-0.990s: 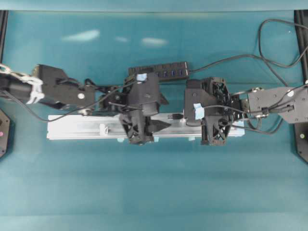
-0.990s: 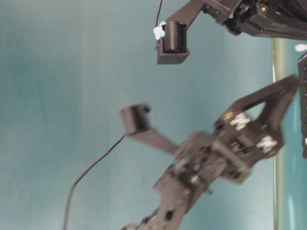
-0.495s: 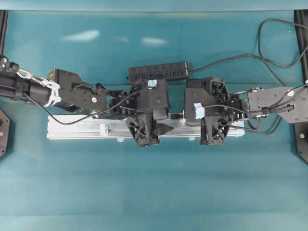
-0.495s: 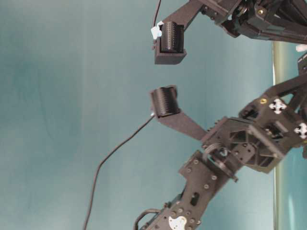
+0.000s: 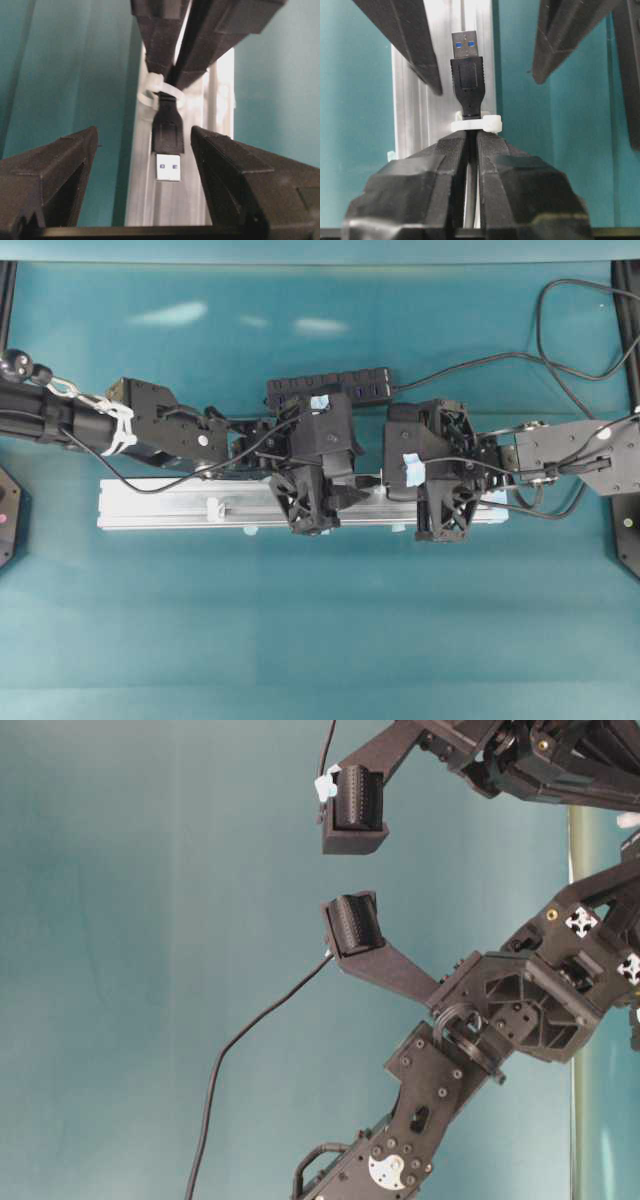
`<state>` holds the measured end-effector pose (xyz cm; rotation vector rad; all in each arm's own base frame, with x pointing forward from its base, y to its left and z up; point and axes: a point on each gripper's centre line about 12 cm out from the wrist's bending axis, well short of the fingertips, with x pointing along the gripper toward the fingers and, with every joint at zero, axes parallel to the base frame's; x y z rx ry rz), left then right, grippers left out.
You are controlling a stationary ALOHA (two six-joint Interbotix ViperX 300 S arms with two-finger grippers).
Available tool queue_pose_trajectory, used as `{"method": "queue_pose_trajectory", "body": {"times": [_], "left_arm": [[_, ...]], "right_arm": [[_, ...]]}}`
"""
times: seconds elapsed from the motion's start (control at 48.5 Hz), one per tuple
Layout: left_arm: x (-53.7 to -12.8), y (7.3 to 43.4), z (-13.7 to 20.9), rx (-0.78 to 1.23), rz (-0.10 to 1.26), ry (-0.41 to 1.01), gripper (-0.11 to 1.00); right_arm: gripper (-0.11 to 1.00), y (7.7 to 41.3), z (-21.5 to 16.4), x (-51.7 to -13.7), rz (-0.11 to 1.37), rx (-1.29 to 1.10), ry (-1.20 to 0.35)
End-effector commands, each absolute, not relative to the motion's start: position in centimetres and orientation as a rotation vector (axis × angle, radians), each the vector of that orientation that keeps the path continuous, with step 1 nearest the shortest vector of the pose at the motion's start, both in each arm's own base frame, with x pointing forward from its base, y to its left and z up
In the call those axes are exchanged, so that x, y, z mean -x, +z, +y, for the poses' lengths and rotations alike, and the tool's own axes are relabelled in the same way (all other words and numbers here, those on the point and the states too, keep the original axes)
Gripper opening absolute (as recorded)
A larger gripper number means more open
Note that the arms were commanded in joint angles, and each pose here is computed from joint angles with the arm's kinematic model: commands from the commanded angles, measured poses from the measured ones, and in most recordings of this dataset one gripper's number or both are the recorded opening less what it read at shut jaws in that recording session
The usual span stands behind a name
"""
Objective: Pass the USB cable through three rings with both arms.
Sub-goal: 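Bring the left gripper in and grasp the plug past the ring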
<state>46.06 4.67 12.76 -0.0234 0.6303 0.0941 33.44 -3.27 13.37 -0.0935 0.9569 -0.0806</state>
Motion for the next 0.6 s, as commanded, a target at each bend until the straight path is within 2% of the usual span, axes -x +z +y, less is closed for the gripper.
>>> {"method": "queue_pose_trajectory", "body": {"times": [0.0,0.392,0.475,0.578], "left_arm": [[-46.48,13.36,4.78,0.018,0.606,0.094,0.78],[-46.53,12.98,4.78,0.019,0.614,0.094,0.64],[-46.54,13.00,4.78,0.017,0.612,0.094,0.54],[-46.62,13.10,4.79,0.011,0.609,0.092,0.29]], "right_arm": [[-0.09,14.01,-3.26,-33.68,0.931,0.082,-0.086],[-0.09,14.01,-3.26,-33.68,0.931,0.082,-0.086],[-0.09,14.01,-3.26,-33.68,0.931,0.082,-0.086],[-0.09,14.01,-3.26,-33.68,0.931,0.082,-0.086]]}}
